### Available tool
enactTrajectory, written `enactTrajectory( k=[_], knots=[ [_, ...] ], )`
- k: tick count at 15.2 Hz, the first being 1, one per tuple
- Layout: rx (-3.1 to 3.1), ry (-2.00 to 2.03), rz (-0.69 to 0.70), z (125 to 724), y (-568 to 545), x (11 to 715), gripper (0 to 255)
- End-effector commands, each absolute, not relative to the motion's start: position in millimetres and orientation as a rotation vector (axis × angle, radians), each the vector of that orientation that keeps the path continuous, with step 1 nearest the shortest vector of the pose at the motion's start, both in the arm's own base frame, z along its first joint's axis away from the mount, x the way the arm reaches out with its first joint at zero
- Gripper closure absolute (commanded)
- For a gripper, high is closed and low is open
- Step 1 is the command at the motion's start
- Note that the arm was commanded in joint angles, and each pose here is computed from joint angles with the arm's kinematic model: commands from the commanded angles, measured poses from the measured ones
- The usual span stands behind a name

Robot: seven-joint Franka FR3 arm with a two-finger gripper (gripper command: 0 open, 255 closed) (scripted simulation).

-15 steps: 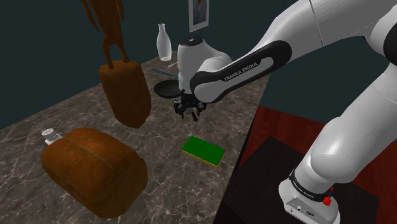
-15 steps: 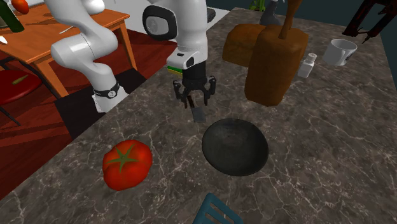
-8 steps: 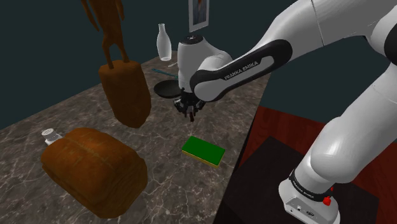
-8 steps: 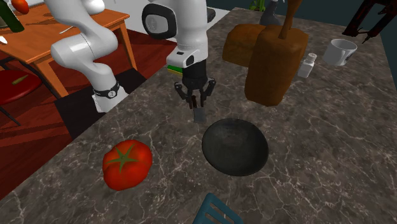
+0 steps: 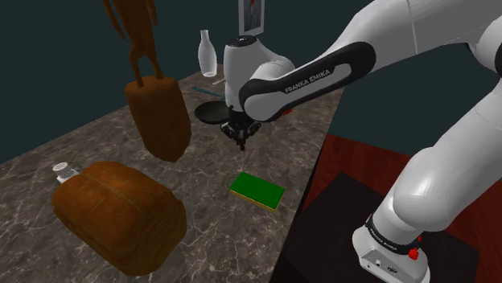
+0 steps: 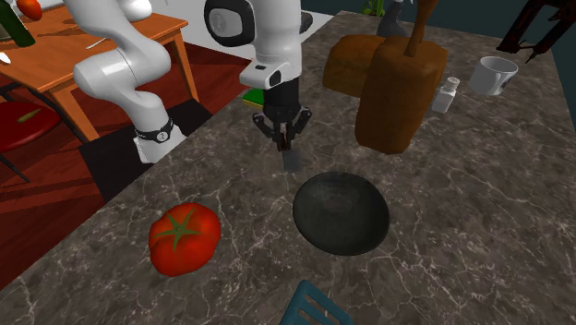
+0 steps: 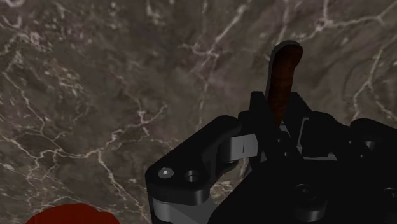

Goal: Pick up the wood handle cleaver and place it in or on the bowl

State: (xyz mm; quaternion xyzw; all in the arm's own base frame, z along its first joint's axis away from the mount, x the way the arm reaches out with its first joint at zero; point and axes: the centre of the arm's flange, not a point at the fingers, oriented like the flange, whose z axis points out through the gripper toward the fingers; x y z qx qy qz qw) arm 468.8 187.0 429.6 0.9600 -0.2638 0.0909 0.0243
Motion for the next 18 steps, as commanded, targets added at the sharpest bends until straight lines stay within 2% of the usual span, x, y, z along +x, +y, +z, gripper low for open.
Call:
enactTrajectory(
  k=[1,18],
  knots=[
    [2.970,-0.816,0.280,441,187,469,255],
    [2.970,-0.816,0.280,526,184,482,255]
  ],
)
